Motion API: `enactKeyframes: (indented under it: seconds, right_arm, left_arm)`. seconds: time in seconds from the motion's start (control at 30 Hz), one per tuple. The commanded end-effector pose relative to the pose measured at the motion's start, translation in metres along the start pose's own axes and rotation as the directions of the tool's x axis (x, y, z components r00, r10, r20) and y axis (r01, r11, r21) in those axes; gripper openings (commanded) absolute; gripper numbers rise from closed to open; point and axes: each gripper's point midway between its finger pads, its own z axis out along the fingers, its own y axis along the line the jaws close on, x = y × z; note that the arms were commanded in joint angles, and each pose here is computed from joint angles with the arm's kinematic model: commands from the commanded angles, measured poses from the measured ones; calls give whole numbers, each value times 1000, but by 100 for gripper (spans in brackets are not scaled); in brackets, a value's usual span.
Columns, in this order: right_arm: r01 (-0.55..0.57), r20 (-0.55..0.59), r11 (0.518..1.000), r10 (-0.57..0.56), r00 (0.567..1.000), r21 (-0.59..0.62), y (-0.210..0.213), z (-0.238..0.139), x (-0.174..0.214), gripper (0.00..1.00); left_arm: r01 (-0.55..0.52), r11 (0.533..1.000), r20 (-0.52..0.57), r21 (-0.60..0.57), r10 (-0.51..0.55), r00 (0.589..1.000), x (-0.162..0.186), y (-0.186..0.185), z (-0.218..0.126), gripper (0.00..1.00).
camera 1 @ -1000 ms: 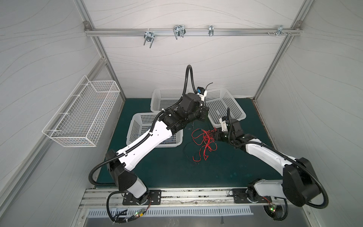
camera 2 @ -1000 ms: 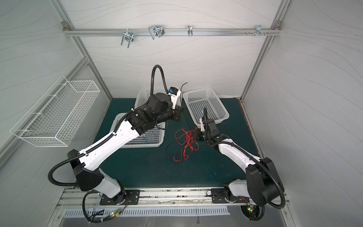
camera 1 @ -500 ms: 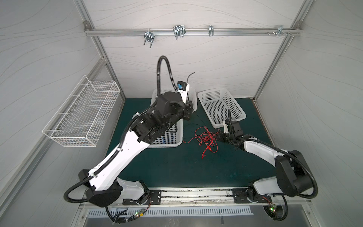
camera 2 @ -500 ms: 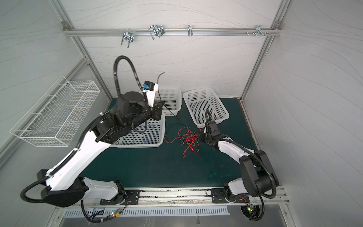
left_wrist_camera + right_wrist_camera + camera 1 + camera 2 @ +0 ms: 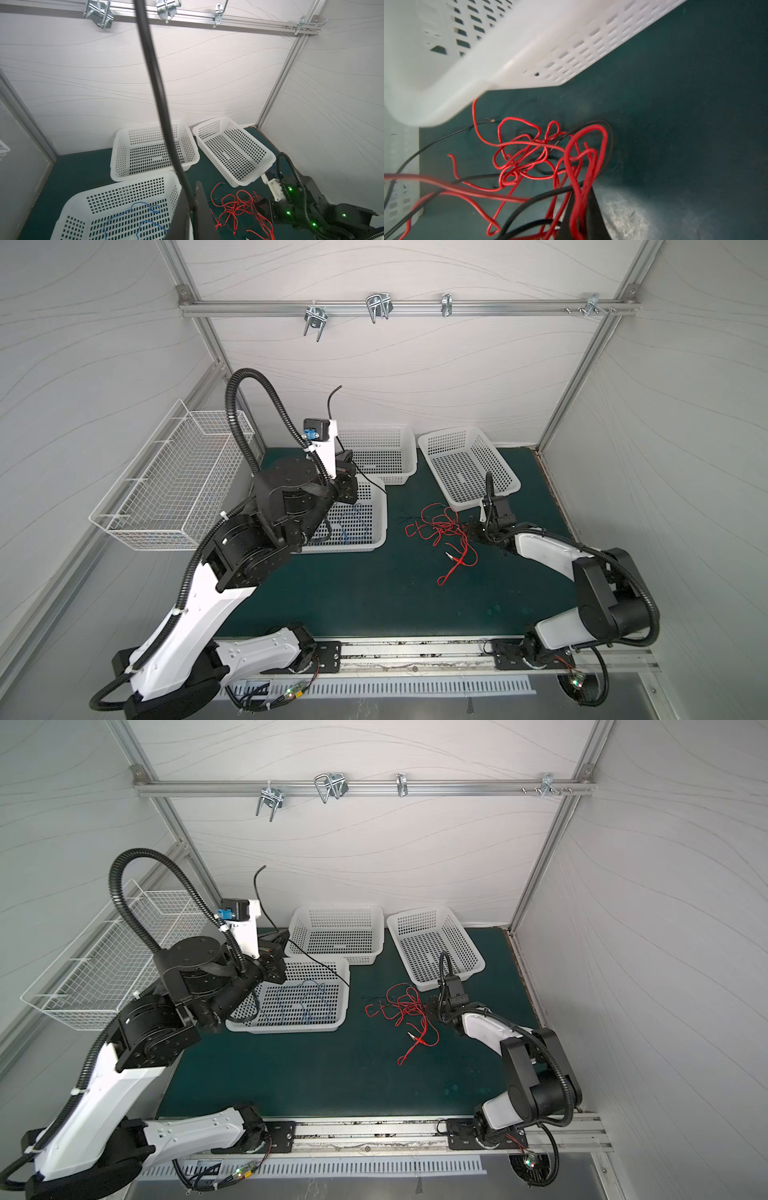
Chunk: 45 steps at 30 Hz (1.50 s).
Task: Untangle the cables
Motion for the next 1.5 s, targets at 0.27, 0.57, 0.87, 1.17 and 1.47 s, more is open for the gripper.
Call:
enactKeyframes:
  seconds: [0.27,0.57,0.87,1.17,1.47]
  right_arm:
    - [89,-55,996,-89,995,2,4,-10,1,7]
    - [245,74,970,-244,967,-5,32,-65,-25,34]
    - [522,335,802,-427,840,-289,124,-119,-19,58]
    - [648,424,581,-489,762,-493,199,-136,24,66]
    - [618,403,502,-476,782,-605,239,-125,60,68]
  left_arm:
    - [-13,1000,-60,-1,13,998,26,1,4,0]
    - [-2,997,-181,82,17,983,68,-36,46,0]
    - [54,994,-231,96,-31,973,76,-53,65,0]
    - [96,992,-262,84,-71,963,79,-60,77,0]
    - [100,992,-255,77,-77,964,71,-62,79,0]
